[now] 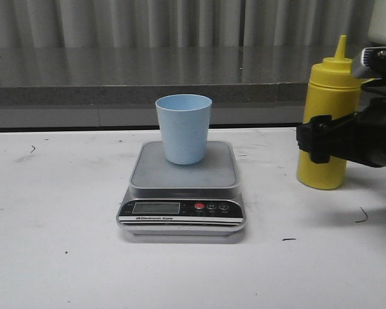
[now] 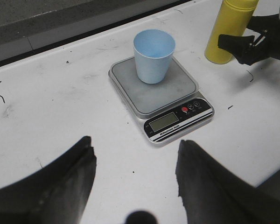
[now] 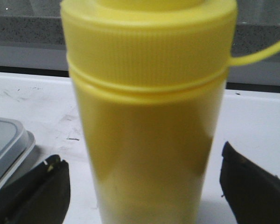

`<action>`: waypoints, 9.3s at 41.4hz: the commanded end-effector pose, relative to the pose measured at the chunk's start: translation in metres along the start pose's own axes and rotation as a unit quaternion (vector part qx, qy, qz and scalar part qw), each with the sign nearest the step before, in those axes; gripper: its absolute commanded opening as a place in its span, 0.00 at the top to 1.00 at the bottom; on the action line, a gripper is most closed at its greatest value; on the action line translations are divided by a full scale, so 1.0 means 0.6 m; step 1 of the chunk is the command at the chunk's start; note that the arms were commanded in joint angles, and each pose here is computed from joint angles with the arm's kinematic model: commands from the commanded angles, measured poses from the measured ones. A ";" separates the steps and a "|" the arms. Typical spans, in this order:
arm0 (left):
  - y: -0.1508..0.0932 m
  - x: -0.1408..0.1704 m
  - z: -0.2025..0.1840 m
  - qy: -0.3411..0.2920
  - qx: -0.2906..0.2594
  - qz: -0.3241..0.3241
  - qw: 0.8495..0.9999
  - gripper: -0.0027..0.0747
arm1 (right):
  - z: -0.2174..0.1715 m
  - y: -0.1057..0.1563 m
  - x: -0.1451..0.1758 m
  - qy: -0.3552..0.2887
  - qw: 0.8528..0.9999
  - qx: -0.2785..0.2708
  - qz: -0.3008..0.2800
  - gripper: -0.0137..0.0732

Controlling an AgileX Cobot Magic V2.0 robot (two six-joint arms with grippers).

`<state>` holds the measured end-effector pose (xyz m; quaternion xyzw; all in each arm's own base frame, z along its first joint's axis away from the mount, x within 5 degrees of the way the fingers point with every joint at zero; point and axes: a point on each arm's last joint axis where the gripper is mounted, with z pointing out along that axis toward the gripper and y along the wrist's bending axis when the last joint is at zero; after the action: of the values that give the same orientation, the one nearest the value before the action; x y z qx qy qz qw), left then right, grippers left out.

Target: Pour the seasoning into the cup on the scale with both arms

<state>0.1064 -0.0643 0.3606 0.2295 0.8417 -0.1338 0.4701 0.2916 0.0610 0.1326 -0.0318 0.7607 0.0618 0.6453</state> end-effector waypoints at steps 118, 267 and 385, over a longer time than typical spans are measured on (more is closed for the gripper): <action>-0.002 -0.022 -0.008 -0.049 0.005 0.000 0.999 0.47 | 0.110 0.192 -0.383 0.046 0.500 0.026 -0.864 0.49; -0.002 -0.022 -0.008 -0.049 0.005 0.000 0.999 0.47 | 0.101 -0.074 -0.046 -0.099 0.989 -0.098 -0.058 0.38; -0.002 -0.022 -0.008 -0.050 0.005 0.000 0.999 0.47 | -0.375 -0.013 -0.299 0.130 0.988 -0.013 -0.085 0.37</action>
<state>0.1064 -0.0643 0.3606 0.2295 0.8417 -0.1338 0.4701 0.0999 0.0176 0.3271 -0.1061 0.8624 0.0181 0.4947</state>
